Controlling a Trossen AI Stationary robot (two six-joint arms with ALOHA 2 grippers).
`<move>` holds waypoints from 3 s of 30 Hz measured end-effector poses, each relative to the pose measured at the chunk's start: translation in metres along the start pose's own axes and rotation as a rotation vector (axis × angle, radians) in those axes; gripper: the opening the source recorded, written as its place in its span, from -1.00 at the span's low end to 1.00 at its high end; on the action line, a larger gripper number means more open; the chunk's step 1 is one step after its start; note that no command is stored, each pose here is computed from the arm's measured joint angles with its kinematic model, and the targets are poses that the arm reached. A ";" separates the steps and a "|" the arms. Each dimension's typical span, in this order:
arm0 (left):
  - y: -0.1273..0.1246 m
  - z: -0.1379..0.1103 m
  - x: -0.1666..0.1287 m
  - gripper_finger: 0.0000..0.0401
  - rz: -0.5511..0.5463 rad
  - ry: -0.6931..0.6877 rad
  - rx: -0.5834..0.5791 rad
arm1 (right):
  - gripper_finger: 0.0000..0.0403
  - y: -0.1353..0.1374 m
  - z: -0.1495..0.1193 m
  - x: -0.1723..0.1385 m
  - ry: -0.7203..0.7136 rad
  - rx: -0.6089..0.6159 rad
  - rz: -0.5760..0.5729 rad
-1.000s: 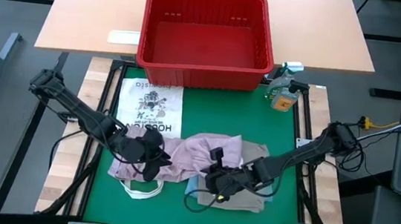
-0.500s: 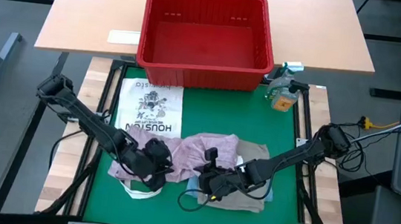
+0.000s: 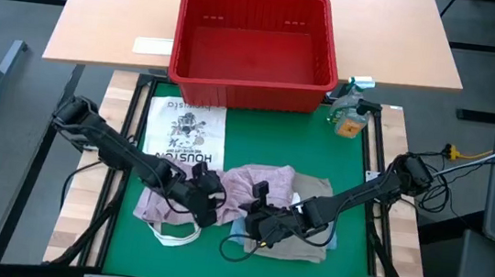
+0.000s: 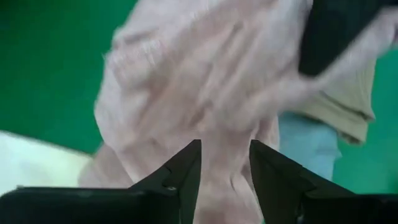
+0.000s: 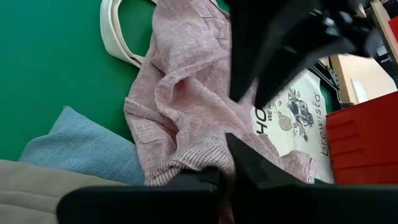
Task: Fold laundry
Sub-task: Fold the pink polo
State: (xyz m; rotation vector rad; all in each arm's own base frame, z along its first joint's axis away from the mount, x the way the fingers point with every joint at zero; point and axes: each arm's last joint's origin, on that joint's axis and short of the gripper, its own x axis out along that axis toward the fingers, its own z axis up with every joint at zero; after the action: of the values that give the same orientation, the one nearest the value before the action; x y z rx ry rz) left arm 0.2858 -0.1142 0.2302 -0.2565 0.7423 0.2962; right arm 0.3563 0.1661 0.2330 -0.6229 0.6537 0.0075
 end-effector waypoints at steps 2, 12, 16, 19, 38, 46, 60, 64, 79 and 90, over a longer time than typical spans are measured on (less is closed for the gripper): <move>0.004 0.006 0.003 -0.31 0.002 -0.023 0.006 | -0.94 0.000 0.000 0.000 0.000 0.000 0.000; 0.012 0.022 0.010 -0.26 -0.033 -0.079 0.073 | -0.94 0.000 0.000 0.000 0.002 -0.001 0.001; 0.011 0.023 0.010 -0.15 -0.051 -0.083 0.075 | -0.94 0.000 -0.001 0.000 0.012 -0.006 -0.005; 0.009 0.023 0.009 -0.03 -0.077 -0.079 0.074 | -0.94 -0.001 -0.002 0.000 0.025 -0.008 -0.041; 0.015 -0.003 0.004 0.03 -0.182 0.287 0.095 | -0.94 -0.040 -0.001 0.030 -0.125 0.152 0.055; 0.009 -0.019 -0.004 0.03 -0.171 0.388 0.090 | -0.94 -0.031 -0.008 0.044 -0.090 0.136 0.085; -0.003 -0.018 -0.007 0.03 -0.190 0.288 0.099 | -0.57 -0.027 -0.008 0.047 -0.108 0.150 0.154; -0.009 -0.013 -0.007 0.03 -0.237 0.229 0.075 | -0.27 -0.030 -0.009 0.046 -0.080 0.153 0.068; -0.020 0.005 -0.007 0.03 -0.322 0.031 0.018 | -0.08 -0.061 0.007 -0.002 0.148 0.075 0.157; -0.020 0.013 -0.004 0.03 -0.156 -0.163 0.016 | -0.08 -0.074 -0.015 -0.040 0.434 0.077 0.155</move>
State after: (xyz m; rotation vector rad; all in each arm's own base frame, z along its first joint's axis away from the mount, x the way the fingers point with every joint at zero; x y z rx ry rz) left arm 0.2984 -0.1287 0.2446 -0.2702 0.5598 0.1605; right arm 0.3300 0.1047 0.2860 -0.5004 1.1158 -0.0093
